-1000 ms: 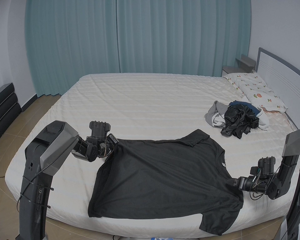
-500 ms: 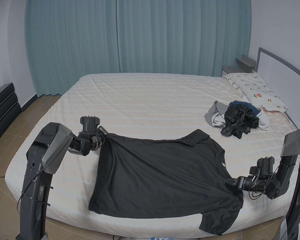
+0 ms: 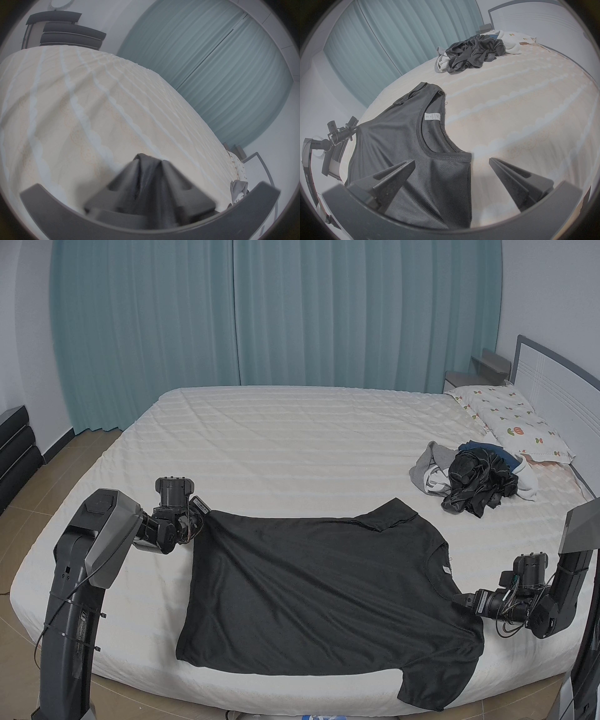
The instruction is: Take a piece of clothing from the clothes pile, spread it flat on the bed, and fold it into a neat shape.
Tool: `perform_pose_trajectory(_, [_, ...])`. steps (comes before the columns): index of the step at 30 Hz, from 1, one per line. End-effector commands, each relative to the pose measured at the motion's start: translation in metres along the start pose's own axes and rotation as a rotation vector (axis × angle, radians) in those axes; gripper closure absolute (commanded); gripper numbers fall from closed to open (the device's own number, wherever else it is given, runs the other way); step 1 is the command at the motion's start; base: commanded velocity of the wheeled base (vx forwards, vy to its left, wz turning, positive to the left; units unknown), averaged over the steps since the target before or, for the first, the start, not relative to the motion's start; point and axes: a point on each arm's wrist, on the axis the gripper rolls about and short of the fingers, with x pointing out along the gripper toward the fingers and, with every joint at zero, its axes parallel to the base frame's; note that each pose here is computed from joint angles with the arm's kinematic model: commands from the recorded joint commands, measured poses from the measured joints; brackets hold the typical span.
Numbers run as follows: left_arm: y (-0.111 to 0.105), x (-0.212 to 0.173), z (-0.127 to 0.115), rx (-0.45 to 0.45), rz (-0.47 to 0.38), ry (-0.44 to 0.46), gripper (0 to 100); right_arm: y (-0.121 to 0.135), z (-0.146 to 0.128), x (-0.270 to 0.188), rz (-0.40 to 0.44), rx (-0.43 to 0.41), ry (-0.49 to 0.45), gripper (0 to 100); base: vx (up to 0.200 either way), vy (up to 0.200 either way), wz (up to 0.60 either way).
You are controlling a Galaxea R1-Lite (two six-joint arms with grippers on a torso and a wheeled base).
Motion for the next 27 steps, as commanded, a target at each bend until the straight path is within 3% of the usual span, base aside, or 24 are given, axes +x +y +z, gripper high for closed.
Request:
perform_pose_trajectory(1, [-0.001, -0.003, 0.002, -0.002, 0.004, 0.004, 0, 0.001, 0.003, -0.001, 0.005, 0.008, -0.013, 0, 0.0, 0.0, 0.0])
perform_pose_trajectory(6, [0.002, -0.027, 0.02, -0.018, 0.015, 0.01, 0, 0.001, 0.003, -0.001, 0.004, 0.014, -0.013, 0, 0.0, 0.0, 0.0])
perform_pose_trajectory(8, [0.004, -0.046, 0.028, -0.027, -0.012, 0.052, 0, 0.001, 0.003, -0.001, 0.004, 0.017, -0.013, 0, 0.0, 0.0, 0.0])
perform_pose_trajectory(14, [0.028, -0.094, 0.033, -0.045, -0.048, 0.123, 0, 0.001, 0.002, -0.003, 0.003, 0.018, -0.009, 0, 0.0, 0.0, 0.0])
perform_pose_trajectory(19, [0.052, -0.138, 0.014, -0.048, -0.095, 0.215, 0, 0.002, 0.001, -0.004, 0.008, 0.016, -0.007, 0, 0.0, 0.0, 0.0])
perform_pose_trajectory(27, [0.076, -0.195, -0.031, -0.024, -0.161, 0.239, 0, 0.003, 0.004, -0.008, 0.015, 0.014, -0.022, 0, 0.0, 0.0, 0.0])
